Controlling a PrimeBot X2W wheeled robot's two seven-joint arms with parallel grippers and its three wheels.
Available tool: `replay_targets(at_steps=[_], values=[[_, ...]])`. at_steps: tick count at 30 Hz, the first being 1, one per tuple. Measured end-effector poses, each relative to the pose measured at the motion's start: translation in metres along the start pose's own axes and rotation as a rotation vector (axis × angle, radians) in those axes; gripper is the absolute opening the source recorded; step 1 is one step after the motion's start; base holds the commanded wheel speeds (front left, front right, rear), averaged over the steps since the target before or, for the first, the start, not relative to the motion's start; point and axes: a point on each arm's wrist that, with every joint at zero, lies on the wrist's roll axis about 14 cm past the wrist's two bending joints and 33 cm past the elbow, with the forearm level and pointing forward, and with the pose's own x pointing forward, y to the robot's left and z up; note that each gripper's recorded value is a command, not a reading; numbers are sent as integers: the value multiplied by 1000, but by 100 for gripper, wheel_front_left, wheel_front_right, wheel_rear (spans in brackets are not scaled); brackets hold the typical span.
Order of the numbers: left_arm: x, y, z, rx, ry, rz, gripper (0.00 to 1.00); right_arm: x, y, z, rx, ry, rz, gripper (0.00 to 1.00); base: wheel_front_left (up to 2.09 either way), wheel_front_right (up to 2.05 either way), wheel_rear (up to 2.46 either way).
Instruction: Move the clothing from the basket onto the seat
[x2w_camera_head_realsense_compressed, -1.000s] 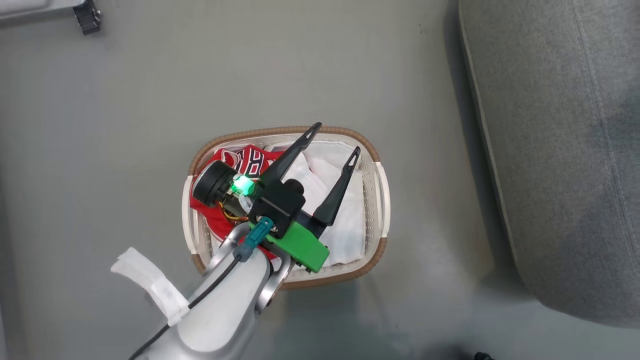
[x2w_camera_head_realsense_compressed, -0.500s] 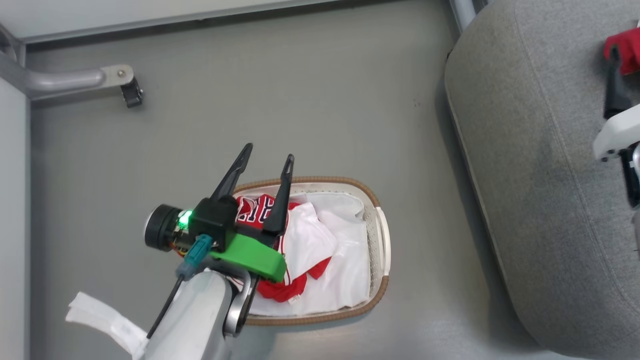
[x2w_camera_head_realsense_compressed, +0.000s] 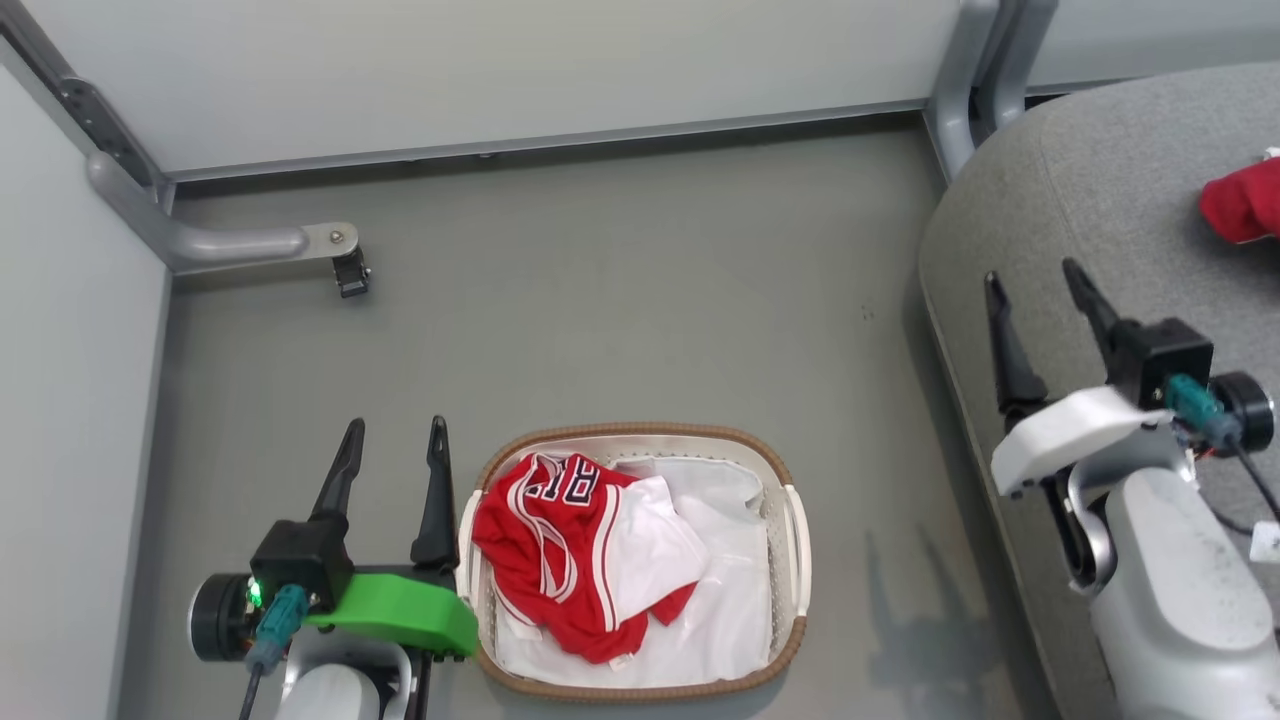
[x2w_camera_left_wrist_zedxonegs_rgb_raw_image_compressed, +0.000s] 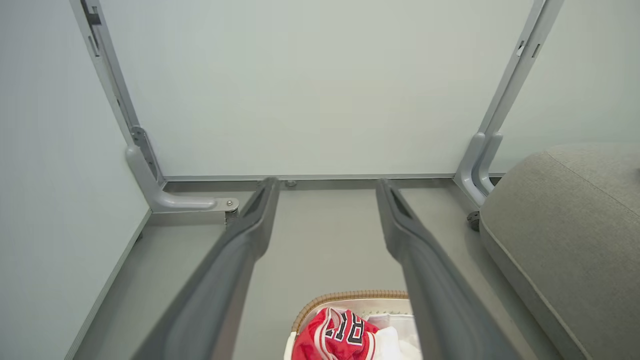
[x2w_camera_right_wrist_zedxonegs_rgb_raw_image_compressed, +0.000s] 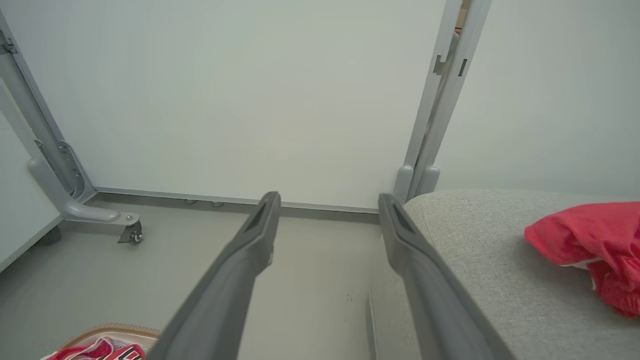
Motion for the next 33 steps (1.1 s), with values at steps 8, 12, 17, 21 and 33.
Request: replay_targets(at_steps=[8,12,17,21,33], values=[[-31,17,-1,-14,4,67,100,-37,33,-8,73,-2,19,100,0,0,0],[-39,21,1,-15,-3,82,100,-51,41,-10,73,2,25,100,0,0,0],[-48,23,2,-21,-6,91,100,-65,45,-10,96,5,28,100,0,0,0],[-50,21,4,-31,-16,90,100,-75,52,-18,111,31,42,100,0,0,0],[-53,15,6,-41,-21,78,100,-82,53,-21,119,42,42,100,0,0,0]])
